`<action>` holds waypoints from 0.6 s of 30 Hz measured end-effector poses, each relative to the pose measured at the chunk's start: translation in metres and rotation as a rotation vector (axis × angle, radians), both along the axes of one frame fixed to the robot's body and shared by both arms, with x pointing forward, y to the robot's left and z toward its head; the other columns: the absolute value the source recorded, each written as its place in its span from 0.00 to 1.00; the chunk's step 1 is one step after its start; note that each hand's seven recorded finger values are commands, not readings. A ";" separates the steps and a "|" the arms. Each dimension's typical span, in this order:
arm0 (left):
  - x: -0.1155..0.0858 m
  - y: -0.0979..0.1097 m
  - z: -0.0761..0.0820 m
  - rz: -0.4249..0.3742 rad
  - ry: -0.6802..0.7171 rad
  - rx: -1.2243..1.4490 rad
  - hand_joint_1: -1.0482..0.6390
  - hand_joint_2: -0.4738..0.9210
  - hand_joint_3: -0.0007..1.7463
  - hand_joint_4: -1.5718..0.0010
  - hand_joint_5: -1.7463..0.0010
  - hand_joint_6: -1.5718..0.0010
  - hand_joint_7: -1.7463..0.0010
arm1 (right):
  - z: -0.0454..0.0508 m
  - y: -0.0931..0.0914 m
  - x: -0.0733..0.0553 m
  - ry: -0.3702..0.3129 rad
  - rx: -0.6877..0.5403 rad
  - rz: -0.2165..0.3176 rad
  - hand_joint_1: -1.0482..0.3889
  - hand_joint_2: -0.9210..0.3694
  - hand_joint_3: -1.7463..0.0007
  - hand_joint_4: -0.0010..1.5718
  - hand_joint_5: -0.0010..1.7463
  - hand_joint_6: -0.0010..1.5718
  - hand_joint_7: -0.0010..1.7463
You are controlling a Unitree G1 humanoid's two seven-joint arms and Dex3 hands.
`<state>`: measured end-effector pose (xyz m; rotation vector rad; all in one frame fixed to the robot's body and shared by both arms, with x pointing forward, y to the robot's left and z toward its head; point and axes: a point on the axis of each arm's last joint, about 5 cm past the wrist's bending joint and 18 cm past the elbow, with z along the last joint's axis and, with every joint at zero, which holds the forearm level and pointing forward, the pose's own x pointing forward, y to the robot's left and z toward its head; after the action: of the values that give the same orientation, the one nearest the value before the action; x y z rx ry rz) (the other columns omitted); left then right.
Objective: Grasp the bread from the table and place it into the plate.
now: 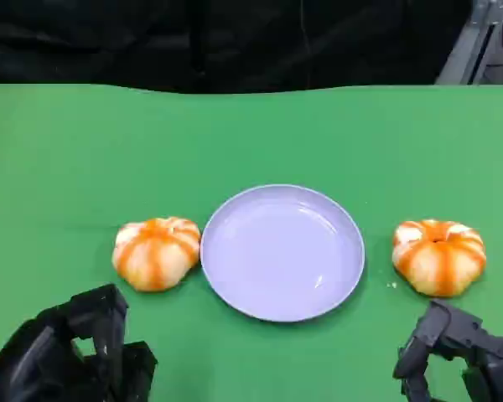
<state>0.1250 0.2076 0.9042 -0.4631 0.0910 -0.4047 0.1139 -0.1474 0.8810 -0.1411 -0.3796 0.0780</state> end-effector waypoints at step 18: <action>-0.001 0.000 0.000 0.001 0.003 0.002 0.73 0.75 0.96 0.32 0.00 0.40 0.00 | -0.0002 0.000 0.000 0.002 0.001 0.000 0.66 0.30 0.32 0.53 1.00 0.47 0.90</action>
<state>0.1243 0.2078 0.9039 -0.4619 0.0942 -0.4028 0.1135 -0.1472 0.8807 -0.1394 -0.3777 0.0783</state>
